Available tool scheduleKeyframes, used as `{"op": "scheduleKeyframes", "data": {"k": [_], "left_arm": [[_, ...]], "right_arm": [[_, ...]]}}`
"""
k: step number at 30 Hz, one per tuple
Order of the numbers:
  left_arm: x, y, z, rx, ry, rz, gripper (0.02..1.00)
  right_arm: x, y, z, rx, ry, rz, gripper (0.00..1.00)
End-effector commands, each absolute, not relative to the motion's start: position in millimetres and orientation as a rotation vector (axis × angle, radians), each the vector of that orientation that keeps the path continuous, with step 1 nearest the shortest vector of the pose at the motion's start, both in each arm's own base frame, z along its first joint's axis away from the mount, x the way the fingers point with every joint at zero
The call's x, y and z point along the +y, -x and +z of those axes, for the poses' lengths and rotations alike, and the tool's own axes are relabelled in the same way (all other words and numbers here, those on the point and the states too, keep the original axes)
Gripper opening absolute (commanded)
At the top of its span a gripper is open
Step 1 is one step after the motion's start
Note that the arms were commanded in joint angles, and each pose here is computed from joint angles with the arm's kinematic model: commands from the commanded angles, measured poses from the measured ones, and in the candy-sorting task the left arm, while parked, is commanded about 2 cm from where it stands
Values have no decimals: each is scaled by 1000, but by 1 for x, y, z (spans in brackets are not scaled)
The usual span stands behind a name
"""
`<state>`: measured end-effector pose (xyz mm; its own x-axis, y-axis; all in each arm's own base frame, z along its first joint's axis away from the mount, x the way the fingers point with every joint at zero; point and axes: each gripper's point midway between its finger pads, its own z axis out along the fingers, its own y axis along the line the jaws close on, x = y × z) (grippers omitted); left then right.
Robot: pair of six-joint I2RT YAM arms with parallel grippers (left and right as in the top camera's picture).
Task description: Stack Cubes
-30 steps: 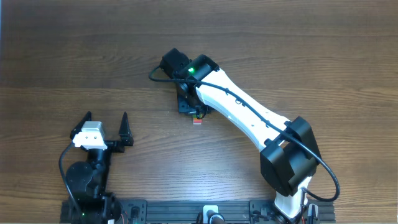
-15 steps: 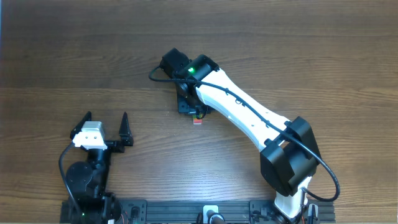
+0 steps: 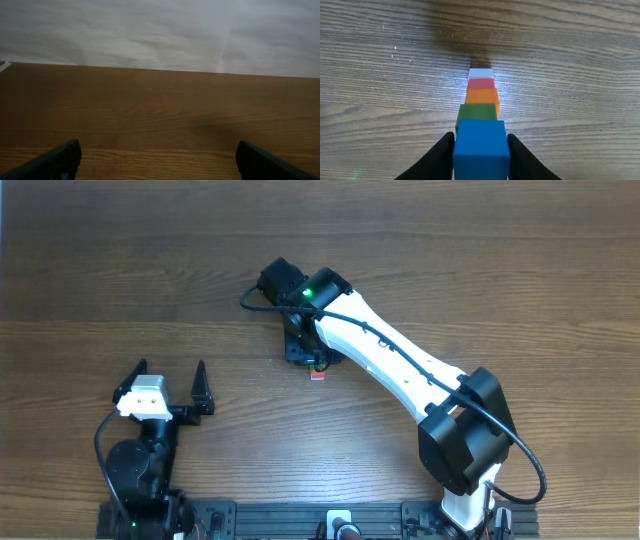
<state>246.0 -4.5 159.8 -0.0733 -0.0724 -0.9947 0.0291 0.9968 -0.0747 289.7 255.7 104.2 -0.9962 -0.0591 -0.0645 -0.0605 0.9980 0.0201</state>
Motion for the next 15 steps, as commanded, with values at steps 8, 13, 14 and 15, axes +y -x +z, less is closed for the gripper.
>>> {"op": "scheduleKeyframes", "data": {"k": [8,13,14,15], "left_arm": [[-7,-246,158,1643,14,-84,998],[-7,-246,158,1643,14,-84,998],[-7,-246,158,1643,14,-84,996],[-7,-246,158,1643,14,-84,998]], "right_arm": [[264,-294,107,3059,98,59,660],[266,-308,115,2985,155,81,991],[266,-312,118,2964,163,82,993],[263,-318,121,2941,169,81,991]]}}
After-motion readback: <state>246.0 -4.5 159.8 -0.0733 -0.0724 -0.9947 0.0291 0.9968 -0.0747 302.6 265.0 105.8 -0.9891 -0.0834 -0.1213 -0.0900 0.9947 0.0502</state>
